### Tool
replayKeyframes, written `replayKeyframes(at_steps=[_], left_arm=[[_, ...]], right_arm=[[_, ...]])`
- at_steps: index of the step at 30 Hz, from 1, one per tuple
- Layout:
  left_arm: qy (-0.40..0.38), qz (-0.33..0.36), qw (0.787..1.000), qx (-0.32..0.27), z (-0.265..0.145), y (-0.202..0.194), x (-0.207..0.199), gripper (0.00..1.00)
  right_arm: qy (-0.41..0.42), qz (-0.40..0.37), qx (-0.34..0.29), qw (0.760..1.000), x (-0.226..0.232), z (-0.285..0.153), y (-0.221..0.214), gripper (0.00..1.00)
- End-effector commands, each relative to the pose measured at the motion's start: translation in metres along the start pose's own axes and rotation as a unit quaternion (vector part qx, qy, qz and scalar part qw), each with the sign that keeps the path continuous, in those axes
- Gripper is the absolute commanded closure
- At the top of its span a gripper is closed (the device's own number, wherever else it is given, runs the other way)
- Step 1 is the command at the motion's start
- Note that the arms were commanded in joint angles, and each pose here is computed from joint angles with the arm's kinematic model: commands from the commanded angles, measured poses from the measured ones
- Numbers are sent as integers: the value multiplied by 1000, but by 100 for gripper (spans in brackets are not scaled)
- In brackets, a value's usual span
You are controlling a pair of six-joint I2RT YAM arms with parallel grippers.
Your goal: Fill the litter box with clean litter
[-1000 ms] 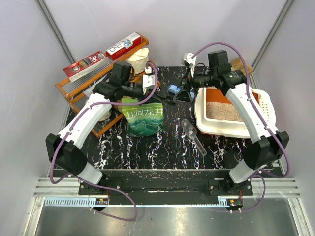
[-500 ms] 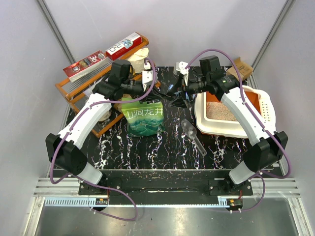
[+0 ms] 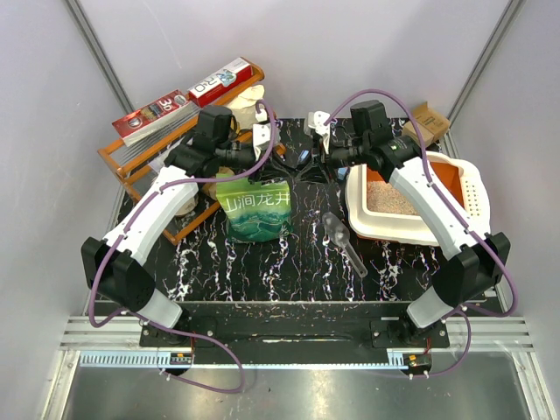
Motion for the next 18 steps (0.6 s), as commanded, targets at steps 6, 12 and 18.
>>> replayKeyframes(at_steps=[6, 12, 18], left_arm=[[5, 28, 999, -16, -2, 14, 0, 47], [25, 31, 999, -3, -8, 11, 2, 43], [75, 32, 997, 4, -41, 3, 10, 42]], right_arm=[[-37, -31, -6, 999, -6, -6, 17, 91], [-32, -25, -5, 999, -3, -7, 16, 100], [-33, -28, 15, 999, 2, -14, 6, 100]])
Point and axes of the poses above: each gripper's point midway between its finger pads, its own z axis out along the fingers, its own x axis along the line the jaws close on, y = z × x, the point moved 3 cm from there along -z, back along the fingers, and after that the axes turned 6 degrees about -z, right-handed, at the moved point
